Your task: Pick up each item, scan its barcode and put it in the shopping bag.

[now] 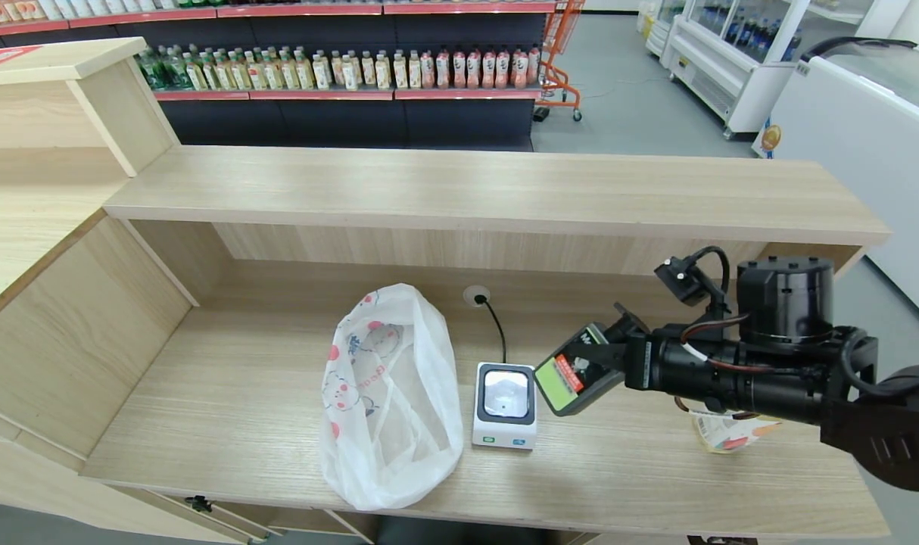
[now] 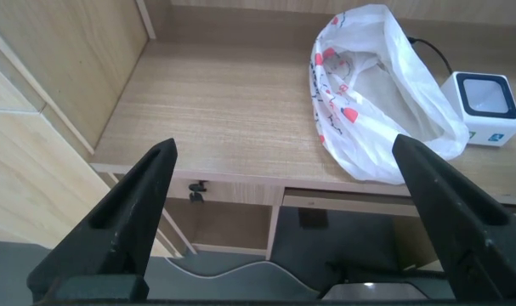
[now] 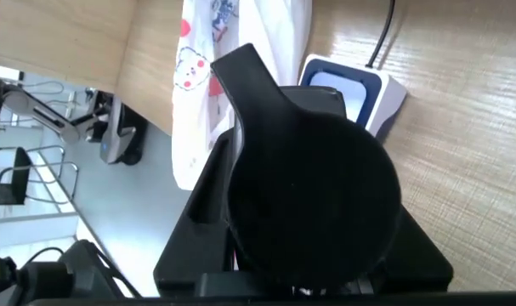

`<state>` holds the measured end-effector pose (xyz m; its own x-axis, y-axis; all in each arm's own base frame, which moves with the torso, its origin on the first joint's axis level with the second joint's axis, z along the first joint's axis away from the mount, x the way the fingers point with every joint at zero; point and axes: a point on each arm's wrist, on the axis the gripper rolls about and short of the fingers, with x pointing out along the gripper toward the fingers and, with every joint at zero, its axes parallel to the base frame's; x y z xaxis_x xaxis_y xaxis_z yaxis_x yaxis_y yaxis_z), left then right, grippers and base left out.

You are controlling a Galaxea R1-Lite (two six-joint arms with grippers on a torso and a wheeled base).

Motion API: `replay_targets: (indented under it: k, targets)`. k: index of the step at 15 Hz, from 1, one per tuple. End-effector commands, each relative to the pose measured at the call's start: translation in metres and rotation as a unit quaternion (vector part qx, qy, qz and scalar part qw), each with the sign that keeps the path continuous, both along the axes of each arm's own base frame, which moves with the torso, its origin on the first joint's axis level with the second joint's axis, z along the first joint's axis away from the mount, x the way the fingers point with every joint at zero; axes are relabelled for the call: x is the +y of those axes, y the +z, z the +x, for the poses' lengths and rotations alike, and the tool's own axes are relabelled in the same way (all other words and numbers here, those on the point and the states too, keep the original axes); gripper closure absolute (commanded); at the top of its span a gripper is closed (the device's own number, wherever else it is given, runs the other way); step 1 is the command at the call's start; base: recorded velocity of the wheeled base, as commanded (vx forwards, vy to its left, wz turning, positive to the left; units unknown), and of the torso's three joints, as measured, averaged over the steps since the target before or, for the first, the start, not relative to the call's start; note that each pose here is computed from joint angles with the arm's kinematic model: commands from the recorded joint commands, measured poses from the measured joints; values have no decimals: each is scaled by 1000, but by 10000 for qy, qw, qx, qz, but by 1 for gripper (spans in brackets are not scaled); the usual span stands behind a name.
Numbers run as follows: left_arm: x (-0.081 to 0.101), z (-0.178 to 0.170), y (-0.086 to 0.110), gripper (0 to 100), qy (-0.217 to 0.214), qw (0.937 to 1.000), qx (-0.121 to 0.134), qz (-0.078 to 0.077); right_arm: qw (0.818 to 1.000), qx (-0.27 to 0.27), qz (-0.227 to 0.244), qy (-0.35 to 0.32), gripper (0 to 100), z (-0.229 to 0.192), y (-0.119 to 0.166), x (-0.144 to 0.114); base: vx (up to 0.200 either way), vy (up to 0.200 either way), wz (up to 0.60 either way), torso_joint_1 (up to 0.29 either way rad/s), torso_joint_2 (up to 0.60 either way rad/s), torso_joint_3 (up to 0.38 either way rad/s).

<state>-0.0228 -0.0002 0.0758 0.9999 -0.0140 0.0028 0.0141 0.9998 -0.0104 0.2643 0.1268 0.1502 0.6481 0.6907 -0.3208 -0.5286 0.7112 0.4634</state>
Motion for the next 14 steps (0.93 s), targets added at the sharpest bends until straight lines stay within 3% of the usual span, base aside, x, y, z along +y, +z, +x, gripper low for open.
replay_targets:
  k: [1,9,14]
  targets:
    - [0,0,0,0,1,10000,6,6,9999,150,-67,51,100,1,-9,4,0,0,0,0,0,0]
    - [0,0,0,0,1,10000,6,6,9995,268,-140,81,100,7,-19,7,0,0,0,0,0,0]
    - [0,0,0,0,1,10000,-1,-2,9994,293,-165,79,100,8,-21,7,0,200,0,4,3,-1]
